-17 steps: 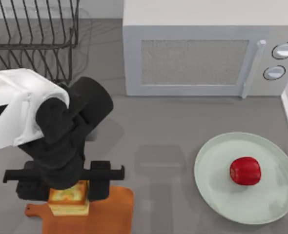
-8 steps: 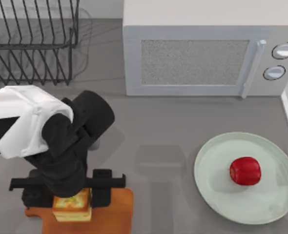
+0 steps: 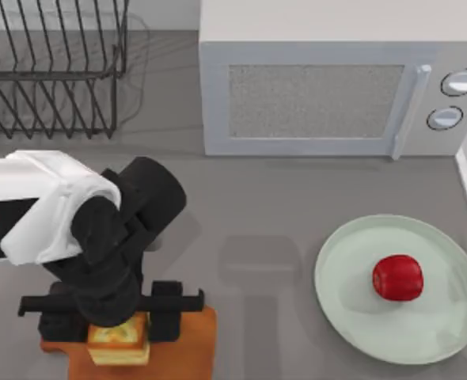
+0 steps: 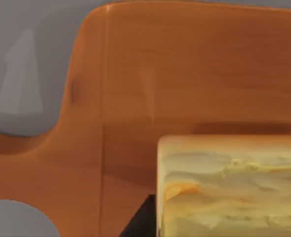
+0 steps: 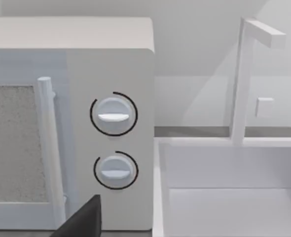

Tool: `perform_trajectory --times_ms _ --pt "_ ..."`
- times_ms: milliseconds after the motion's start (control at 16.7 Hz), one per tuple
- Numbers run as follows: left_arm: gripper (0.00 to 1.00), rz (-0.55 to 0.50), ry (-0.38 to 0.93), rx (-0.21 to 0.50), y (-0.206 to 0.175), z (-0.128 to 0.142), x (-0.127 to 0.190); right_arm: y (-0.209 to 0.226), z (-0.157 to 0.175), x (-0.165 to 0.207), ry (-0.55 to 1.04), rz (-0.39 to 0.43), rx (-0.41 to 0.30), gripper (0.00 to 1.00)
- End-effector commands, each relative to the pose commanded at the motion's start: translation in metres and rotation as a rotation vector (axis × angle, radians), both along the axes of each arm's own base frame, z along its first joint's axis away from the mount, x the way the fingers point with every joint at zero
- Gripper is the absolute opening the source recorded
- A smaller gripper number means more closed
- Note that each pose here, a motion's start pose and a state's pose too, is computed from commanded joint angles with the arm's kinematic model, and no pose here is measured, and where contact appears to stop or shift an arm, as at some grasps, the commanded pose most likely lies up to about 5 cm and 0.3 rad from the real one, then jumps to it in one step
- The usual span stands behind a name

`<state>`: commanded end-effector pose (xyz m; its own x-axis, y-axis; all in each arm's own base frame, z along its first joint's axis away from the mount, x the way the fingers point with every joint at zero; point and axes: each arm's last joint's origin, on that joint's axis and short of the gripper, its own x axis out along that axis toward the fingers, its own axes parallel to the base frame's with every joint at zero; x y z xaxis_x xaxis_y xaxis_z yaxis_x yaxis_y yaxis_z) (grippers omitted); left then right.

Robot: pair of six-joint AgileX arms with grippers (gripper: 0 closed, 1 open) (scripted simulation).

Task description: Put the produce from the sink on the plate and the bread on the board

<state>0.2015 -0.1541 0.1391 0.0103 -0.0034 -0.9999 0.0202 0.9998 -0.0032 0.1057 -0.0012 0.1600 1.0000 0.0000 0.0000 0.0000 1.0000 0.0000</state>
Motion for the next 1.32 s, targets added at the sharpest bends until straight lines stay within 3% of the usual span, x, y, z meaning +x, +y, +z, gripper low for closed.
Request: perform_trajectory --times_ms 720,1320 --pt "0.98 0.0 0.0 0.0 0.0 0.0 0.0 0.0 0.0 0.0 0.0 0.0 0.0 1.0" --pt "1.0 0.0 -0.001 -0.001 0.0 0.0003 0.0001 0.0 0.0 0.0 0.0 0.0 0.0 1.0"
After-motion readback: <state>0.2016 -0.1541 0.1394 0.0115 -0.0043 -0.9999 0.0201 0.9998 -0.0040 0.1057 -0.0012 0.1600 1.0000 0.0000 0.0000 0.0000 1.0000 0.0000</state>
